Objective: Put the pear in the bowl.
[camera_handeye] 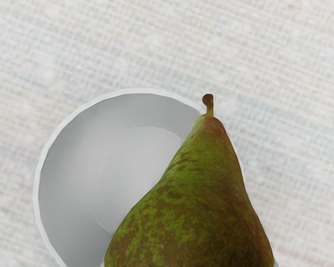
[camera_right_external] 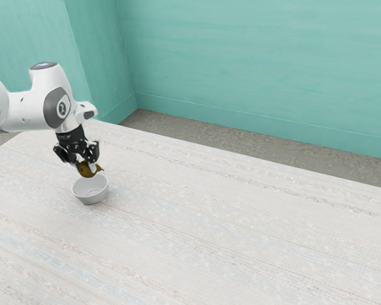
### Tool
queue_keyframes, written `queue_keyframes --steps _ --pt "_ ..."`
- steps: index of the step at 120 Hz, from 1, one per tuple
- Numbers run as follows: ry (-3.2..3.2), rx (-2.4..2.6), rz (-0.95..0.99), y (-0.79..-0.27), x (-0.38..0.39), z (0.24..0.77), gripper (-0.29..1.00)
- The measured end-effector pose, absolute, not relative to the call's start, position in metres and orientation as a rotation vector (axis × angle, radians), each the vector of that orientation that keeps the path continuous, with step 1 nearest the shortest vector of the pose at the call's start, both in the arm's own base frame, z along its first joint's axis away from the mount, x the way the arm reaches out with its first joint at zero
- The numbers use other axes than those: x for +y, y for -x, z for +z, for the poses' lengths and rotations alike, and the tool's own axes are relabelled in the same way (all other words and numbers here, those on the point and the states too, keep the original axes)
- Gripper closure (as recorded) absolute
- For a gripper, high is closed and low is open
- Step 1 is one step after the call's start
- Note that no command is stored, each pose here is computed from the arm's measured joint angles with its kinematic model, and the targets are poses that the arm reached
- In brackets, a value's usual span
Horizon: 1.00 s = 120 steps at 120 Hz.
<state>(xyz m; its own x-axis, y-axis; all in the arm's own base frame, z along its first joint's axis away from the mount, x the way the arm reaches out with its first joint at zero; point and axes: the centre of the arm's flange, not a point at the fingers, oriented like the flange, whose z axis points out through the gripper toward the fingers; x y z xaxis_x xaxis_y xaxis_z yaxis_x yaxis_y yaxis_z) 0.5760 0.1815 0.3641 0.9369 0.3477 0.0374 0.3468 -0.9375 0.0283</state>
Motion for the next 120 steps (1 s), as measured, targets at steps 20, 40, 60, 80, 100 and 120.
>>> queue_keyframes --steps 20,40,60,80,100,120 --pt "-3.026 0.555 0.103 -0.569 0.184 0.346 0.65" --pt "-2.994 0.559 0.154 -0.567 0.191 0.339 0.64" --pt "-2.981 0.498 0.188 -0.566 0.197 0.339 0.35" --pt "-2.979 0.407 0.204 -0.565 0.198 0.339 0.16" --pt "-2.987 0.323 0.215 -0.566 0.198 0.34 0.07" --pt "-2.993 0.253 0.231 -0.567 0.198 0.345 0.03"
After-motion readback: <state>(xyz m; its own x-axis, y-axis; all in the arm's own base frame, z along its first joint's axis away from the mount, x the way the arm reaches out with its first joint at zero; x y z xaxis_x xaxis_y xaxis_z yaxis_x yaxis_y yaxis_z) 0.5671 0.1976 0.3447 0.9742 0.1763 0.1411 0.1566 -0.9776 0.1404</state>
